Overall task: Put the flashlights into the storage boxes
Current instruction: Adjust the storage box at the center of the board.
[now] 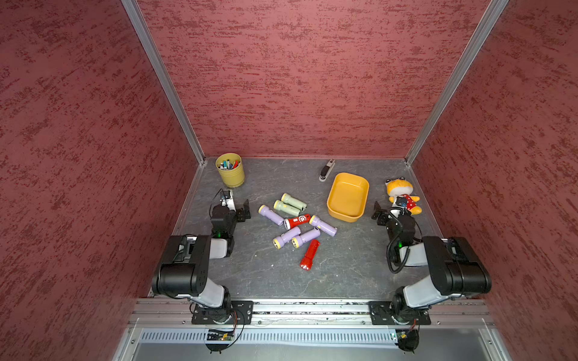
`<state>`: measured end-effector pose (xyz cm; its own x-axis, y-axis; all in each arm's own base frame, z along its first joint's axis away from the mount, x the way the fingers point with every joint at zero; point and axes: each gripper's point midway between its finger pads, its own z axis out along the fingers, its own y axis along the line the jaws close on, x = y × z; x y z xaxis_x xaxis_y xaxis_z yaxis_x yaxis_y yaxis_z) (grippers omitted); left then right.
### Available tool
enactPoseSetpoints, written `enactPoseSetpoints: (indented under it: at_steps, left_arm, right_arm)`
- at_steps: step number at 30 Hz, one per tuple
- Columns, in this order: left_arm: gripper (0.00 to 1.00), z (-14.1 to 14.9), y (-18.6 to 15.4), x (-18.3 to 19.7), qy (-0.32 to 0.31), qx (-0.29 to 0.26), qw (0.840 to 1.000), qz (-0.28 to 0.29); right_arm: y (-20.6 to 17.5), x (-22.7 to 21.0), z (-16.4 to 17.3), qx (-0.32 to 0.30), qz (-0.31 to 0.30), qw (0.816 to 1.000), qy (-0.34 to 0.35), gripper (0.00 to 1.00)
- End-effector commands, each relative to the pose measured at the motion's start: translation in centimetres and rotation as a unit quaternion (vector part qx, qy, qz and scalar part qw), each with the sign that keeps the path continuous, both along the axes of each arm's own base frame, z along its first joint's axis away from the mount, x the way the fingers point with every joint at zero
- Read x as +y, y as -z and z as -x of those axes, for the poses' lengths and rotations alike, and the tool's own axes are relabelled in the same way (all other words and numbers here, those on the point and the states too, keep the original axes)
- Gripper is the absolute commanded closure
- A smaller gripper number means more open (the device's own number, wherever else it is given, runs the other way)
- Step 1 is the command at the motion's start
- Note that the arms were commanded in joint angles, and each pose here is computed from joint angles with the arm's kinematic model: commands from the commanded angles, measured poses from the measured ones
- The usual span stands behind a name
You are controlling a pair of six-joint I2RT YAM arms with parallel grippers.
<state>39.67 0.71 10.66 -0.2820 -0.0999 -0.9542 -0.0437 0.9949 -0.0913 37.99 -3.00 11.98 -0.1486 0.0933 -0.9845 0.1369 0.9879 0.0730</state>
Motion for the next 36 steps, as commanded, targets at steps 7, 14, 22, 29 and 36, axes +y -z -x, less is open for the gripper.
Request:
enactPoseSetpoints:
  at_steps: [7, 14, 22, 29, 36]
  left_arm:
    - [0.01, -0.51, -0.74, 0.13, 0.003, -0.013, 1.000, -0.004]
    - [0.01, -0.51, -0.73, 0.10, 0.003, -0.013, 1.000, -0.004]
    - [0.00, -0.50, -0.73, 0.18, 0.004, -0.013, 1.000, -0.003]
    - [0.01, -0.50, -0.74, 0.16, 0.007, -0.014, 1.000, 0.001]
    - [0.00, -0.52, -0.91, 0.03, 0.012, -0.016, 1.000, 0.001]
  right_arm:
    - [-1.57, -0.25, -0.66, -0.027, 0.008, 1.000, 0.009, 0.01]
    - [-1.59, -0.26, -0.66, -0.028, 0.008, 1.000, 0.009, 0.01]
    - [-1.51, -0.28, -0.66, -0.026, 0.008, 1.000, 0.009, 0.01]
    - [-1.55, -0.26, -0.66, -0.027, 0.008, 1.000, 0.009, 0.01]
    - [-1.63, -0.28, -0.62, -0.029, 0.008, 1.000, 0.010, 0.01]
